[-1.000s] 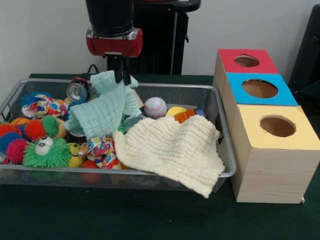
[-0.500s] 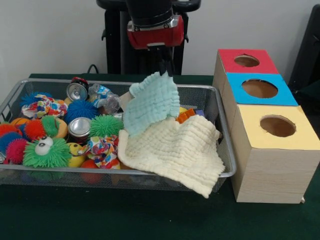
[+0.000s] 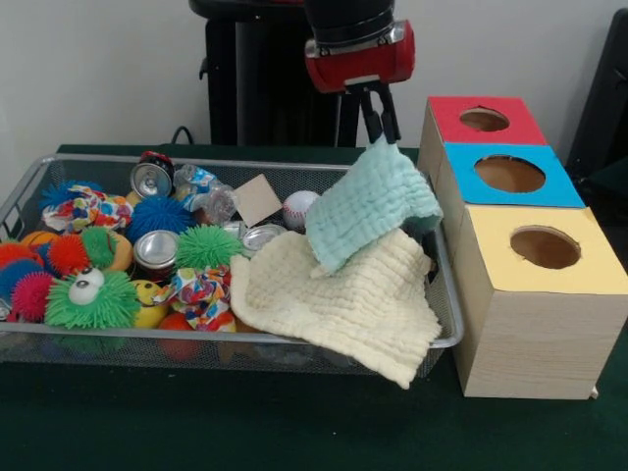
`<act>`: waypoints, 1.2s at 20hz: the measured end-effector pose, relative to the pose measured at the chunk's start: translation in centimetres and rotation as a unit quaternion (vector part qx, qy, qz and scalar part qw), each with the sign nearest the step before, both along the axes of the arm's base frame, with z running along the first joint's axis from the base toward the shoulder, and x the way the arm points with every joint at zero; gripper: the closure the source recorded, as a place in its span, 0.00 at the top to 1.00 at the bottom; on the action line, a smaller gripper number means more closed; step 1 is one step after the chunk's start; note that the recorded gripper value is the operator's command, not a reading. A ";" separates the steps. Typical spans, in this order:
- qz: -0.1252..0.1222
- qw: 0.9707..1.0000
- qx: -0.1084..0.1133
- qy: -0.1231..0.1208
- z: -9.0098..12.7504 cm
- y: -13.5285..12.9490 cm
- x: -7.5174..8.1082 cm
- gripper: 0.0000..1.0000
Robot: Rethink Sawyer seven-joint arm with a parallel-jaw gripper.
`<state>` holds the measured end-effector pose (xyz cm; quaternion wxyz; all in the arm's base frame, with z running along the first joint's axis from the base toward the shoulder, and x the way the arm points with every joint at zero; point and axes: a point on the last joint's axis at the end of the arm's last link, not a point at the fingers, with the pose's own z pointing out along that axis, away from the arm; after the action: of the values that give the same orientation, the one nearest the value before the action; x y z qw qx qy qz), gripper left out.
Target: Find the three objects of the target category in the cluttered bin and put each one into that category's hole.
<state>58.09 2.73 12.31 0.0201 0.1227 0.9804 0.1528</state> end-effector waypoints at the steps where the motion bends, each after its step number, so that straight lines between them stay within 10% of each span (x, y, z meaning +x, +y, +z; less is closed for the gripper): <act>1: 0.002 1.000 0.000 -0.003 -0.1 0.4 -0.1 0.00; 12: 0.013 0.999 0.007 -0.045 -3.5 5.8 -0.8 0.00; 13: 0.013 0.999 0.008 -0.047 -4.0 6.2 -1.0 1.00; 24: 0.019 0.998 -0.019 -0.055 -5.3 7.1 -1.7 1.00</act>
<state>56.40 9.85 6.97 0.0731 0.0947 0.9827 0.1413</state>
